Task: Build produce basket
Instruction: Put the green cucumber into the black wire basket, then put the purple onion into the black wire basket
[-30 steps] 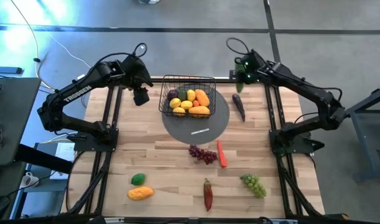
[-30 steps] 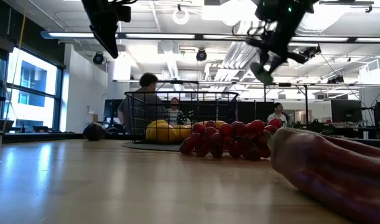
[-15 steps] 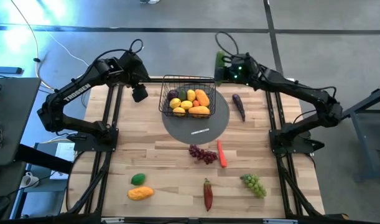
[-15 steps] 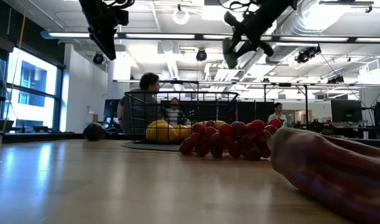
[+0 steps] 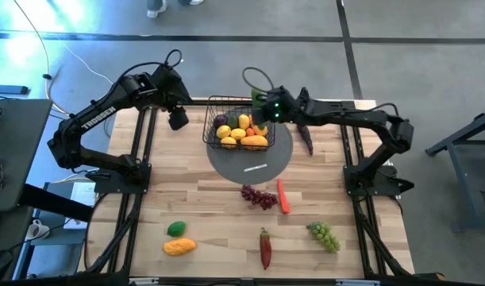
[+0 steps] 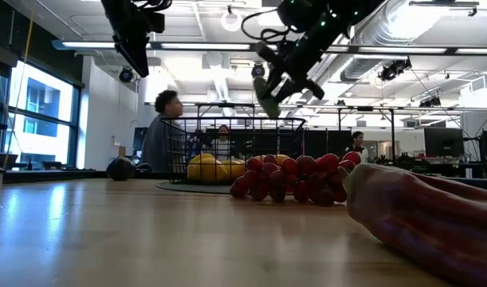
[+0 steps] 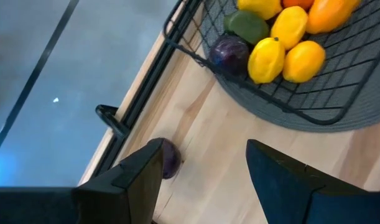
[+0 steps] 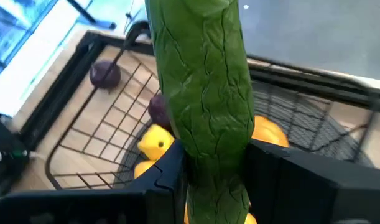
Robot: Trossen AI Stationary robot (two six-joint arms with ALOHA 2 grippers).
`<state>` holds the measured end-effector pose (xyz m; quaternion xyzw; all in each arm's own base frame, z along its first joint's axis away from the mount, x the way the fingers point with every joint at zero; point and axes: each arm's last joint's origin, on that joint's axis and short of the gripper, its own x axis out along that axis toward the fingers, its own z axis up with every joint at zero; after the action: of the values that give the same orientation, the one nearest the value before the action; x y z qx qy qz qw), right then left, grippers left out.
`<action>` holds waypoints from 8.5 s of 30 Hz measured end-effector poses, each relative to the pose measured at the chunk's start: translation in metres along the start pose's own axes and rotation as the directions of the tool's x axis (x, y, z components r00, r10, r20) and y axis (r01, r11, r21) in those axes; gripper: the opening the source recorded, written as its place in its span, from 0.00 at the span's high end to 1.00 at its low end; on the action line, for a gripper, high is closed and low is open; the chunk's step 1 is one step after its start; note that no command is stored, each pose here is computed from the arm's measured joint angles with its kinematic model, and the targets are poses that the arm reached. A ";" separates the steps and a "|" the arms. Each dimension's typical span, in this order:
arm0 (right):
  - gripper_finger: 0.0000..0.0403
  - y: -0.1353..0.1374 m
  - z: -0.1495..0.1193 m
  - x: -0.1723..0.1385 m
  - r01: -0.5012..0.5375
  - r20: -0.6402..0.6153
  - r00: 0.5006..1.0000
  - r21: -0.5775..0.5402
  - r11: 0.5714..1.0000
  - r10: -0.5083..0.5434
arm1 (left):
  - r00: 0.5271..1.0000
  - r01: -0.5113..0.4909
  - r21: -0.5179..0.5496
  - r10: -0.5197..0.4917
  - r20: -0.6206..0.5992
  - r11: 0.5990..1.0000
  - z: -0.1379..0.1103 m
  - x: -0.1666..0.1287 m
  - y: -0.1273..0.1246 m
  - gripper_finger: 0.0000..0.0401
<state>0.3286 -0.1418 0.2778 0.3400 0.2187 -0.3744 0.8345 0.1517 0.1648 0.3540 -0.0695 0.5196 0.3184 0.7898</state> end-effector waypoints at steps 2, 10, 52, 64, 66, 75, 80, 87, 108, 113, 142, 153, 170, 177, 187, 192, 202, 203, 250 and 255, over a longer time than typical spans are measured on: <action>0.76 0.001 -0.005 0.008 0.007 -0.015 1.000 -0.024 1.000 -0.007 | 1.000 0.008 0.000 -0.008 0.003 1.000 0.000 0.000 0.000 0.46; 0.76 -0.003 -0.019 0.033 0.023 -0.092 0.995 -0.099 0.995 -0.033 | 1.000 0.020 0.000 -0.020 0.005 1.000 0.000 0.000 -0.001 0.46; 0.48 0.014 0.016 0.034 -0.027 -0.065 0.998 -0.057 0.998 0.024 | 0.993 -0.112 -0.102 0.110 -0.032 0.988 -0.001 0.000 0.003 0.36; 0.48 0.015 0.061 0.013 -0.019 -0.016 1.000 -0.177 0.984 0.016 | 0.997 -0.060 -0.407 0.040 -0.059 0.911 -0.008 0.009 0.029 0.35; 0.48 0.015 0.069 0.008 -0.009 -0.015 1.000 -0.212 0.977 0.006 | 0.996 -0.072 -0.462 0.041 -0.076 0.884 -0.010 0.013 0.036 0.35; 0.48 0.010 0.102 -0.012 0.015 0.040 0.999 -0.275 0.961 -0.004 | 0.982 -0.115 -0.538 0.013 -0.190 0.835 -0.008 0.048 0.054 0.35; 0.48 0.005 0.110 -0.015 0.031 0.051 0.999 -0.261 0.965 -0.019 | 0.967 -0.125 -0.533 -0.018 -0.256 0.837 -0.005 0.072 0.058 0.35; 0.48 0.000 0.113 -0.015 0.041 0.051 0.998 -0.220 0.975 -0.030 | 0.947 -0.134 -0.520 -0.046 -0.319 0.844 -0.004 0.095 0.062 0.35; 0.48 0.001 0.113 -0.015 0.037 0.050 0.998 -0.222 0.974 -0.027 | 0.913 -0.168 -0.558 -0.084 -0.398 0.813 -0.012 0.124 0.078 0.35; 0.48 0.001 0.113 -0.015 0.038 0.051 0.998 -0.220 0.975 -0.027 | 0.916 -0.225 -0.633 -0.060 -0.397 0.741 -0.011 0.125 0.078 0.35; 0.48 0.001 0.113 -0.015 0.040 0.052 0.998 -0.224 0.974 -0.029 | 0.867 -0.396 -0.798 -0.101 -0.488 0.455 -0.015 0.148 0.076 0.33; 0.48 0.001 0.113 -0.015 0.040 0.052 0.998 -0.225 0.974 -0.029 | 0.854 -0.446 -0.840 -0.135 -0.503 0.309 -0.017 0.147 0.074 0.22; 0.48 0.001 0.112 -0.015 0.036 0.050 0.998 -0.225 0.974 -0.026 | 0.803 -0.560 -0.826 -0.206 -0.560 0.064 -0.022 0.185 0.074 0.14; 0.48 0.001 0.113 -0.015 0.037 0.050 0.998 -0.225 0.974 -0.026 | 0.818 -0.547 -0.837 -0.193 -0.542 0.029 -0.025 0.194 0.084 0.14; 0.48 0.001 0.113 -0.015 0.039 0.052 0.998 -0.225 0.974 -0.028 | 0.815 -0.564 -0.825 -0.177 -0.551 -0.031 -0.027 0.194 0.087 0.14; 0.48 0.001 0.113 -0.015 0.041 0.053 0.998 -0.225 0.973 -0.030 | 0.813 -0.569 -0.820 -0.191 -0.550 -0.063 -0.033 0.199 0.084 0.14; 0.48 0.001 0.113 -0.015 0.041 0.053 0.998 -0.225 0.974 -0.030 | 0.816 -0.566 -0.820 -0.200 -0.542 -0.083 -0.048 0.214 0.075 0.14; 0.48 0.001 0.113 -0.015 0.041 0.053 0.998 -0.225 0.974 -0.029 | 0.817 -0.566 -0.820 -0.193 -0.544 -0.085 -0.048 0.215 0.075 0.14; 0.48 0.001 0.112 -0.015 0.036 0.050 0.998 -0.225 0.974 -0.026 | 0.993 -0.010 -0.822 0.102 0.058 0.569 0.037 0.128 0.015 0.41; 0.48 0.001 0.112 -0.015 0.037 0.050 0.998 -0.225 0.974 -0.026 | 0.980 0.054 -0.742 0.108 0.169 0.668 0.051 0.125 0.002 0.41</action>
<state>0.3323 -0.2163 0.3632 0.2306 0.2457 -0.3682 0.8666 0.2222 0.2432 0.2691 -0.3450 0.2644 0.5194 0.7357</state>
